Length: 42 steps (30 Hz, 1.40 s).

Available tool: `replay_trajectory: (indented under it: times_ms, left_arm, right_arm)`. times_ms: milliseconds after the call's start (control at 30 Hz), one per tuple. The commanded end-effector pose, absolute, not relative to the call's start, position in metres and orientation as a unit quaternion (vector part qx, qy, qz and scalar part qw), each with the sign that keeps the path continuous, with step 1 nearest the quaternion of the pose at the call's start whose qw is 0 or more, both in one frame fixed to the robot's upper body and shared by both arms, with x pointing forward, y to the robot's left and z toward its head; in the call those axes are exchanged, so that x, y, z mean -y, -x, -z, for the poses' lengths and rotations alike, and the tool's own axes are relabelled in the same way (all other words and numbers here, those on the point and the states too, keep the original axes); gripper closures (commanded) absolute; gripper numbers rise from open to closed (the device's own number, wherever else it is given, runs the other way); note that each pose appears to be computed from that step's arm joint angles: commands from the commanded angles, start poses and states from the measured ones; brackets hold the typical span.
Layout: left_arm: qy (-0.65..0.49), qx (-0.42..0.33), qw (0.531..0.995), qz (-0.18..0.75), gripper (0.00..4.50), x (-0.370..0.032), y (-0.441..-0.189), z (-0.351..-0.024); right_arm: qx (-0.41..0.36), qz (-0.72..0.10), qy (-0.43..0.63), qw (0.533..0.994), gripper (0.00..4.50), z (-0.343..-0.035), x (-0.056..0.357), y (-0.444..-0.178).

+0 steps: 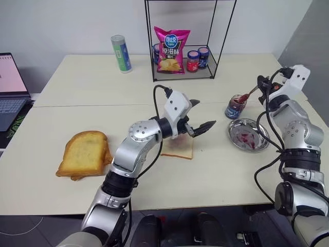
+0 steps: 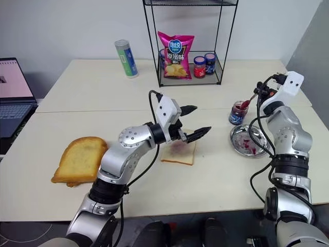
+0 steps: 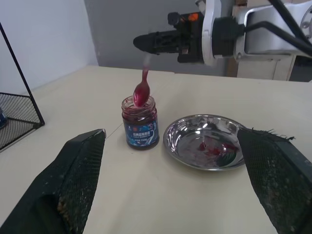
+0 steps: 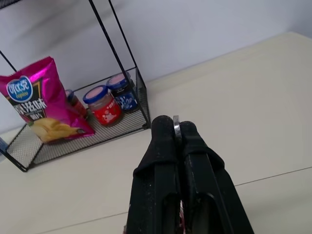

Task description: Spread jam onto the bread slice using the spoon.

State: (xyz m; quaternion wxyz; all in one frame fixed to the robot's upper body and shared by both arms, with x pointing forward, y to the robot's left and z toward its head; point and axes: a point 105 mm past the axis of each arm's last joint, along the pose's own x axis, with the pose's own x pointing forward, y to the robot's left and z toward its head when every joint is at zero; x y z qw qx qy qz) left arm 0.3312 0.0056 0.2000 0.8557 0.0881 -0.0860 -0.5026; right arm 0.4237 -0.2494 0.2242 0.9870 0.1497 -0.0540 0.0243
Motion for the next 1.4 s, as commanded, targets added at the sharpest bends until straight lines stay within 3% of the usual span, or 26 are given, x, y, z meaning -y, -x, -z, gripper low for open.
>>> replay_trajectory:
  times_ms: [33,300,500,1033,1400]
  left_arm:
    - [-0.095,0.113,0.852,0.501,0.0,-0.004,-0.328,-0.213]
    - [-0.104,0.114,0.854,0.497,0.0,-0.006,-0.331,-0.214]
    - [-0.104,0.115,0.855,0.494,0.0,-0.007,-0.331,-0.215]
    - [-0.105,0.116,0.858,0.489,0.0,-0.009,-0.334,-0.217]
    - [-0.108,0.122,0.857,0.489,0.0,-0.009,-0.337,-0.22]
  right_arm:
    - [0.095,-0.037,-0.099,0.99,4.47,-0.244,0.246,-0.424]
    - [0.09,-0.054,-0.019,0.994,4.47,-0.229,0.228,-0.434]
    - [0.083,-0.058,-0.027,0.994,4.47,-0.223,0.225,-0.438]
    - [0.066,-0.009,-0.301,0.951,4.47,-0.225,0.245,-0.442]
    - [0.065,0.021,-0.363,0.929,4.47,-0.222,0.26,-0.439]
